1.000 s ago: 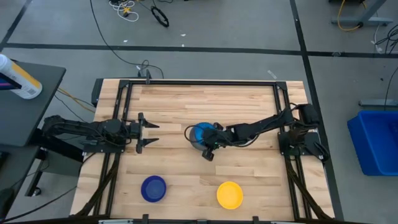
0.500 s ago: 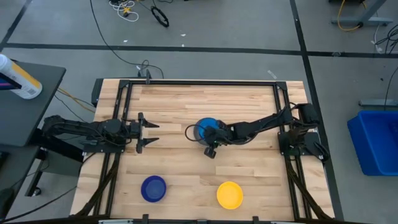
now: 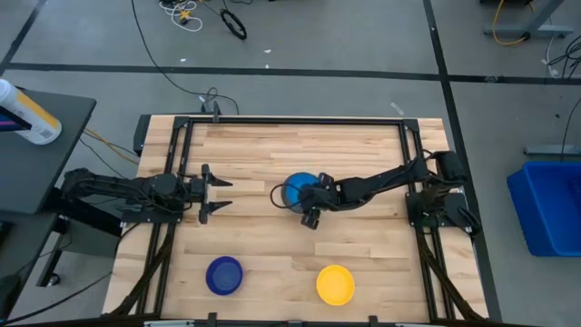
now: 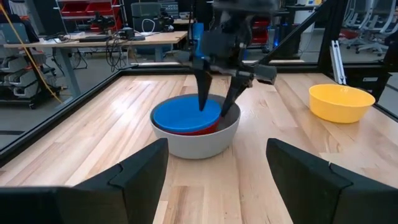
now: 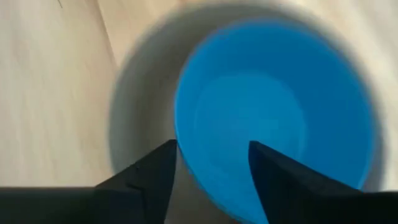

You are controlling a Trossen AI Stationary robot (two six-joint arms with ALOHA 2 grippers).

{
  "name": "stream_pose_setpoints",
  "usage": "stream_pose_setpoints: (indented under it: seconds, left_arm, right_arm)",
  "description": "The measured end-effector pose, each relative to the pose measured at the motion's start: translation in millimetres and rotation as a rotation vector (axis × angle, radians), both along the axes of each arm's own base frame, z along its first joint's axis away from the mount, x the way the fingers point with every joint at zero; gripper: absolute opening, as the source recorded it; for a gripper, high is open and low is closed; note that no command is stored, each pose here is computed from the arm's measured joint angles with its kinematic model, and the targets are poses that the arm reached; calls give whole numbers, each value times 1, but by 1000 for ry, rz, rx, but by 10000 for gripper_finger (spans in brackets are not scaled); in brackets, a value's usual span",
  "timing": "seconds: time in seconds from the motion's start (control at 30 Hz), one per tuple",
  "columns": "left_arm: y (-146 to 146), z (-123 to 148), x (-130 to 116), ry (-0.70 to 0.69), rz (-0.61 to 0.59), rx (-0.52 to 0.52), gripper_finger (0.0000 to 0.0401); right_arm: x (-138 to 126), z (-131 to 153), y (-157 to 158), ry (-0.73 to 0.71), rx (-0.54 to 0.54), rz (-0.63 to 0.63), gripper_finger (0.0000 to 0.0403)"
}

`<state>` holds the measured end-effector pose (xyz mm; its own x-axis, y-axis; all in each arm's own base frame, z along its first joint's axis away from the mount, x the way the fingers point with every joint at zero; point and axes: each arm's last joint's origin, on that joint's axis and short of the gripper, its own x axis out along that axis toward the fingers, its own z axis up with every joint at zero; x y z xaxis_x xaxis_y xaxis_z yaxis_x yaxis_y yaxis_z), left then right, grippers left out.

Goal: Nest bowls inside each other
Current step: Stack the blue bowl on top of the red bowl, then stack the yellow bowl on top of the blue bowl

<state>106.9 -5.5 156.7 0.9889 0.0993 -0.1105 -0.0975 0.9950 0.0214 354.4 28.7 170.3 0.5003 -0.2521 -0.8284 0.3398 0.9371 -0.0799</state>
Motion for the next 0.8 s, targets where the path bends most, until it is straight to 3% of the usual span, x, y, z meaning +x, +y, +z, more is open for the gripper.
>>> stream_pose_setpoints:
  seconds: [0.27,0.4,0.53,0.8]
  left_arm:
    - [0,0,0,4,0,-1,277]
    - [0,-1,1,13,2,0,277]
    - [0,-2,1,26,6,10,277]
    - [0,-4,2,41,18,17,277]
  right_arm:
    - [13,43,1,-44,-54,40,226]
    - [6,42,9,31,44,47,213]
    - [-13,41,38,136,105,21,205]
    - [-51,62,108,90,247,-46,222]
